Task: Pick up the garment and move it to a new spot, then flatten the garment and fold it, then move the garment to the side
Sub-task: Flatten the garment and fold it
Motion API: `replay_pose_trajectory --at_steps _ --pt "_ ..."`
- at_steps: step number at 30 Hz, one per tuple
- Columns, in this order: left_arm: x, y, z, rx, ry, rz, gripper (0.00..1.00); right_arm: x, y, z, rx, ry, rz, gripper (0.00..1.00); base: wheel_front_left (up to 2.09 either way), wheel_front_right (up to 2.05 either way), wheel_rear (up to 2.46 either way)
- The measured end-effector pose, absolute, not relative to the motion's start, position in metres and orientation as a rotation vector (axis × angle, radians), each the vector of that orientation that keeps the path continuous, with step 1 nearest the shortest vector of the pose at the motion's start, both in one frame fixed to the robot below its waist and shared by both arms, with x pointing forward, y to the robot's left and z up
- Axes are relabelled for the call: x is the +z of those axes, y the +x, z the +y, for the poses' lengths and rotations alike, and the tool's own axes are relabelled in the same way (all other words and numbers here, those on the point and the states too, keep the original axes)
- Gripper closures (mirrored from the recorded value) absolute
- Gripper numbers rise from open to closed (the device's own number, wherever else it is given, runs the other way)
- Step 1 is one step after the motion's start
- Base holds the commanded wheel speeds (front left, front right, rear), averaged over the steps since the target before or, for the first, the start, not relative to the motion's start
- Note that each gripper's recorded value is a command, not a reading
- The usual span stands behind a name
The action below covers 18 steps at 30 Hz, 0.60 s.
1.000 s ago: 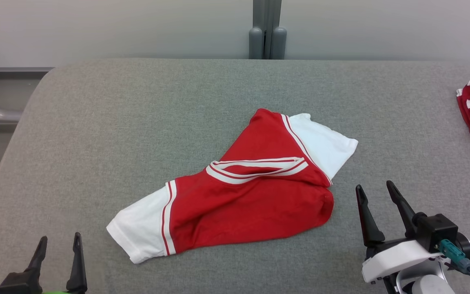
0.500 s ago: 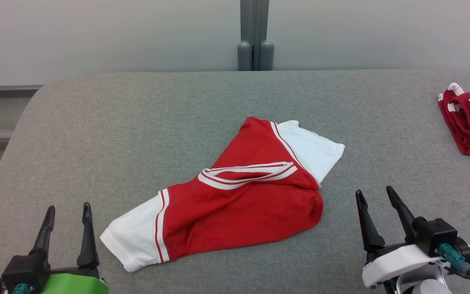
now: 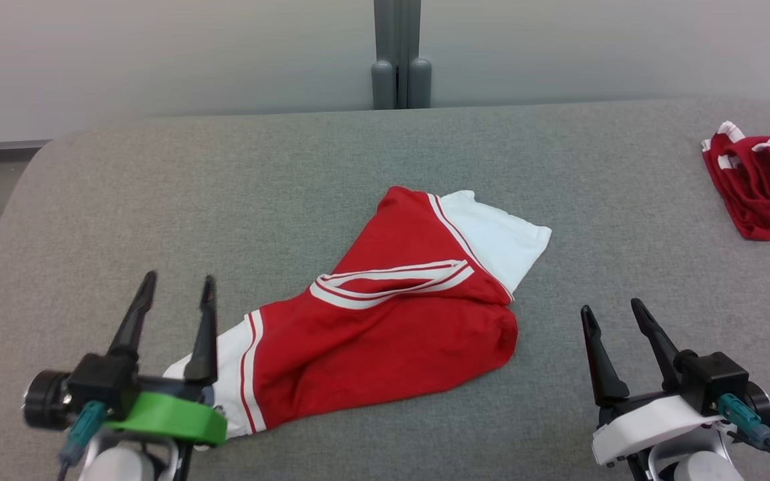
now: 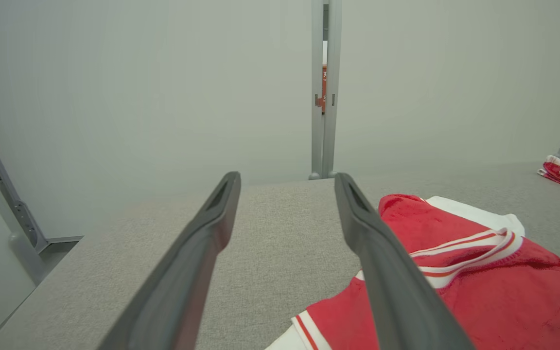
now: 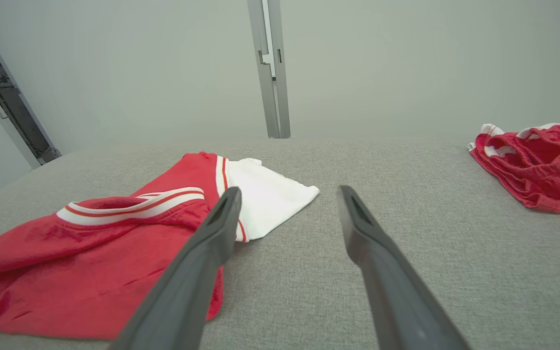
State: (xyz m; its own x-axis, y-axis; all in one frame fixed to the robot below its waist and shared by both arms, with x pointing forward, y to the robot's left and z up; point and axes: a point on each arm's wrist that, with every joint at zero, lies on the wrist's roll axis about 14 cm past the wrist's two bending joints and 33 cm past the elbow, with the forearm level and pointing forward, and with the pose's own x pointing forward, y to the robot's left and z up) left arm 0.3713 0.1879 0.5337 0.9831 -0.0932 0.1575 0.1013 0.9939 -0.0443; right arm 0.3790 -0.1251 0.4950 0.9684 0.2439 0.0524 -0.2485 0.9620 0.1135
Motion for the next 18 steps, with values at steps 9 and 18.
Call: replay_pose_trajectory --at_steps 9,18 --pt "0.556 0.418 0.066 -0.479 -0.016 -0.194 0.00 0.491 0.382 -0.141 0.198 0.123 -0.030 0.00 0.00 0.00 0.00" --pt "0.514 0.431 -0.016 -0.773 0.055 -0.047 0.00 0.485 0.382 -0.173 0.095 0.122 -0.017 0.00 0.00 0.00 0.00"
